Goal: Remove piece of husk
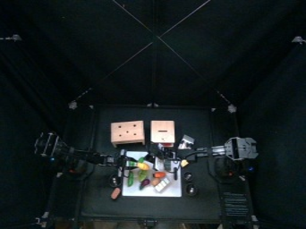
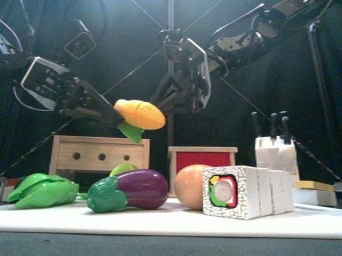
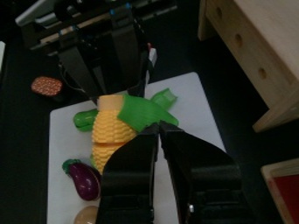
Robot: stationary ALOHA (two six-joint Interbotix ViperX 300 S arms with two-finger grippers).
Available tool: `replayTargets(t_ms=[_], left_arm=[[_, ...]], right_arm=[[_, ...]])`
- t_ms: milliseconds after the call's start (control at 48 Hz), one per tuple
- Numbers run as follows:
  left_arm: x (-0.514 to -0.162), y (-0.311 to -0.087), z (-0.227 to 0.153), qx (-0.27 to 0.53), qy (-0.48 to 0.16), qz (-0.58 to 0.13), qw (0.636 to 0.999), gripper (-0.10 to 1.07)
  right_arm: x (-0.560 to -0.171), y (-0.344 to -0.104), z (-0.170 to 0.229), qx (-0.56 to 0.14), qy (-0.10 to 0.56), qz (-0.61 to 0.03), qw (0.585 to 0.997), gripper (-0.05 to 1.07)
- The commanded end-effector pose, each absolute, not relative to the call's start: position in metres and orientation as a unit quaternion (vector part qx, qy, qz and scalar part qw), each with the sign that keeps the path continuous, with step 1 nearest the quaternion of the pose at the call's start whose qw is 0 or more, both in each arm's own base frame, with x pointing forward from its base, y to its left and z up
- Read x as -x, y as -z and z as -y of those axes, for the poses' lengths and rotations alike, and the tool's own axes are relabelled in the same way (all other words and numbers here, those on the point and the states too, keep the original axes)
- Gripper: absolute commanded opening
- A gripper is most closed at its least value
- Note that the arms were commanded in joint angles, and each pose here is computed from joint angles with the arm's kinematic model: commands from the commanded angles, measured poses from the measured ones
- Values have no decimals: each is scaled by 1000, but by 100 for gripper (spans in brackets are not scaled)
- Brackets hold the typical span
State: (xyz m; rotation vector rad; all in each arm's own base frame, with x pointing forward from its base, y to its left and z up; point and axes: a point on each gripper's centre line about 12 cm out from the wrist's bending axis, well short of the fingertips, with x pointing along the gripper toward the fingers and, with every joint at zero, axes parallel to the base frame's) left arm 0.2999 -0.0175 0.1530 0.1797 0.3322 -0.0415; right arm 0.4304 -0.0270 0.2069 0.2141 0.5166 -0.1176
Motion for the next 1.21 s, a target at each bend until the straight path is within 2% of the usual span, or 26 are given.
replayTargets(t_ms=[0,188,396,688,875,1188], left_arm=[[-305,-161,20,-94,26,-149,984,67],[-304,-160,30,-154,76,-141,975,67],[-304,-161,30,-169,83,-141,972,67],[-302,-157,31,-249,106,-146,951,67],[-305,-160,30,-262,99,-142,949,67],[-305,-160,29,-262,96,-143,950,67]], right_arm=[[-427,-232,27,-100,55,-222,968,59],[-425,-230,26,-97,53,-225,968,72],[-425,-229,21,-83,44,-228,969,81],[-425,-237,4,-62,20,-220,973,83],[-428,-235,-1,-54,12,-225,973,83],[-427,-223,-19,68,-35,-273,959,82]])
